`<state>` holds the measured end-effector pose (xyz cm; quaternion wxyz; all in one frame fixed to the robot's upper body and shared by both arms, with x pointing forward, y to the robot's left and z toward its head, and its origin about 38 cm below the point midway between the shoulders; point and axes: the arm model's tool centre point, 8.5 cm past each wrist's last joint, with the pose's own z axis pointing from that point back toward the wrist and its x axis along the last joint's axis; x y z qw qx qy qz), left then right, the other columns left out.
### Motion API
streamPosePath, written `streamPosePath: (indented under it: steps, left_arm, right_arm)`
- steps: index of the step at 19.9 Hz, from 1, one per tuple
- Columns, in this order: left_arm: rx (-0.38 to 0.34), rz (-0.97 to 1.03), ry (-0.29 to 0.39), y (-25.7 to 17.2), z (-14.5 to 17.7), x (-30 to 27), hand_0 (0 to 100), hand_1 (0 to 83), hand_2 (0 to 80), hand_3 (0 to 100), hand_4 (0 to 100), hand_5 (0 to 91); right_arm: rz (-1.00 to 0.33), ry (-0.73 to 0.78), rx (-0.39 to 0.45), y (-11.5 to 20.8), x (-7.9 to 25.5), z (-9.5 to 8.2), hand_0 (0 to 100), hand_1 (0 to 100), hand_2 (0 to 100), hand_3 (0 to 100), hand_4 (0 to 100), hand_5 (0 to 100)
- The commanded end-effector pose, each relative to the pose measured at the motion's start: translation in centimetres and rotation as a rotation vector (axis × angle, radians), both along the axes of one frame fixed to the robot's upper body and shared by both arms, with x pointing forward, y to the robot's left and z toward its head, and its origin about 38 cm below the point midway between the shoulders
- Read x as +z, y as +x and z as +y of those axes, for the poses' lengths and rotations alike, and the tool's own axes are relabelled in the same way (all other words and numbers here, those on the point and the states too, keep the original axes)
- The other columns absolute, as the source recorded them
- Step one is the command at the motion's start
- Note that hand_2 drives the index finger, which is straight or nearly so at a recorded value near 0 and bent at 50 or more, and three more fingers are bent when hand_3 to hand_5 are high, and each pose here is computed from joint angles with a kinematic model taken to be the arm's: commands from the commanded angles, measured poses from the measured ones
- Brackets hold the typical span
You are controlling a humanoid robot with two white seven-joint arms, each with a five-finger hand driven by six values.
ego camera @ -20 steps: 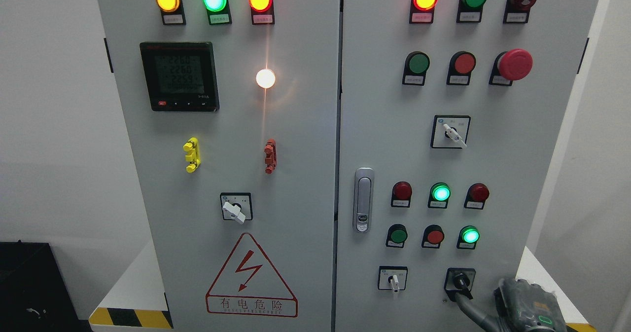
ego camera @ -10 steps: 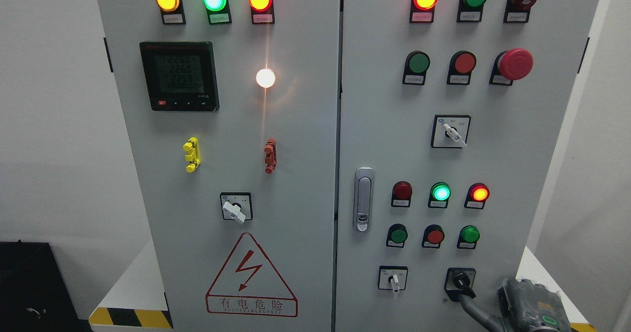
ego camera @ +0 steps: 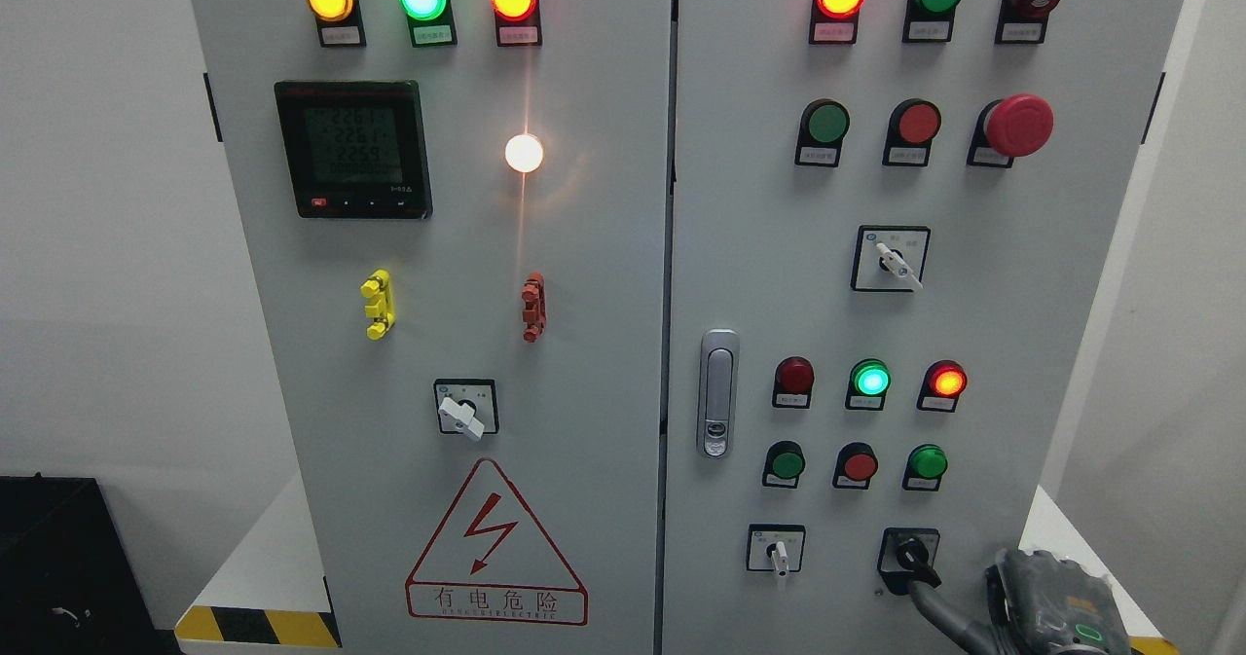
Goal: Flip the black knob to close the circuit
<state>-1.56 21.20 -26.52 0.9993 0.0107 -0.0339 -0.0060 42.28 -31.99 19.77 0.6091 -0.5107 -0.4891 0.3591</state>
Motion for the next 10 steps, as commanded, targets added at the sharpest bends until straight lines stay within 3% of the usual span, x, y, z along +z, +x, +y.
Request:
streamPosePath:
  steps: [1,10]
  left_arm:
    - [0.0,0.0,0.001,0.0,0.0,0.0,12,55.6,0.0,0,0,0.0]
    - [0.0,0.0,0.001,0.0,0.0,0.0,12,55.6,0.0,0,0,0.0]
  right_arm:
    - [-0.015,0.004,0.009,-0.1,0.2,0.5,0,0,90,100,98,100]
    - [-0.002,0.021,0.072,-0.1,-0.7,3.5,0,0,90,100,97,100]
